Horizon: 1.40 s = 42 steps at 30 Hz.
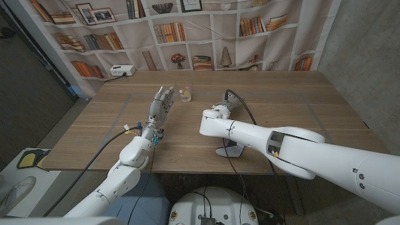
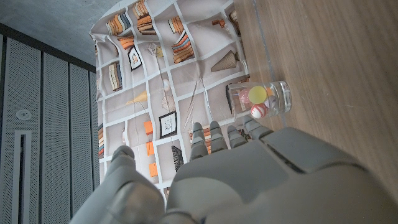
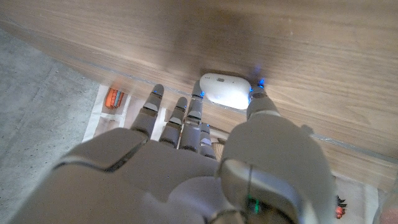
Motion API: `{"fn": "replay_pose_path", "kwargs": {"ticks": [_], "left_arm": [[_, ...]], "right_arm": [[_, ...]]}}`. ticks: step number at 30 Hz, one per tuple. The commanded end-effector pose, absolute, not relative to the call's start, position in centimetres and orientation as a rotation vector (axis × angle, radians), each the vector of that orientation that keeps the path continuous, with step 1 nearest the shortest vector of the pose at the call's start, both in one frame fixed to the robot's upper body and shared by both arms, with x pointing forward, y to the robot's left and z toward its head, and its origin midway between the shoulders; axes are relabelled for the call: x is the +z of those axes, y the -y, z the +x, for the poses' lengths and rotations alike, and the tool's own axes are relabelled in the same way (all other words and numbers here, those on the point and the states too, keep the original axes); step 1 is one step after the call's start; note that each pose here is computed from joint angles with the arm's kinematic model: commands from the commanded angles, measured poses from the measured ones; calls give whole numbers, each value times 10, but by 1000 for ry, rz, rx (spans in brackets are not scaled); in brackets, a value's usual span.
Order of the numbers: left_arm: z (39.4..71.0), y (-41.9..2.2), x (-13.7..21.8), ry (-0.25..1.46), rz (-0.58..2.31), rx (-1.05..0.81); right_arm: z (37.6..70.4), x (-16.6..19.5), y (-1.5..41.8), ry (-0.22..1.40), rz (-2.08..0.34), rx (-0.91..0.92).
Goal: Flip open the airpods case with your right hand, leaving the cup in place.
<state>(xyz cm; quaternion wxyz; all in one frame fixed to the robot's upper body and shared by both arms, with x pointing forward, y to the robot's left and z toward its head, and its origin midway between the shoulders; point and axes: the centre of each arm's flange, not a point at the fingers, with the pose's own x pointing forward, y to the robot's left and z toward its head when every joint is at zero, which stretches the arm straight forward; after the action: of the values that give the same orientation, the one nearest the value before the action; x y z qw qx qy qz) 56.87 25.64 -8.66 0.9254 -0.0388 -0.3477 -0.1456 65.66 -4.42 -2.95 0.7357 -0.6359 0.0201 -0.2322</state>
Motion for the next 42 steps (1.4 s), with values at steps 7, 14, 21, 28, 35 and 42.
{"fn": "replay_pose_path", "kwargs": {"ticks": [7,14,21,28,35,42], "left_arm": [[569,-250,-82,718,-72,-311],[569,-245,-79,722,-68,-318],[567,-240,-74,731,-65,-323],[562,-235,-69,752,-7,-307],[558,-231,-68,782,-11,-243],[551,-225,-63,819,15,-173]], "right_arm": [[623,-1,53,108,-1272,-484],[604,12,56,176,-1225,-481],[585,27,68,232,-1098,-402],[570,40,81,274,-981,-336],[565,48,89,301,-914,-286],[559,59,98,332,-848,-258]]}}
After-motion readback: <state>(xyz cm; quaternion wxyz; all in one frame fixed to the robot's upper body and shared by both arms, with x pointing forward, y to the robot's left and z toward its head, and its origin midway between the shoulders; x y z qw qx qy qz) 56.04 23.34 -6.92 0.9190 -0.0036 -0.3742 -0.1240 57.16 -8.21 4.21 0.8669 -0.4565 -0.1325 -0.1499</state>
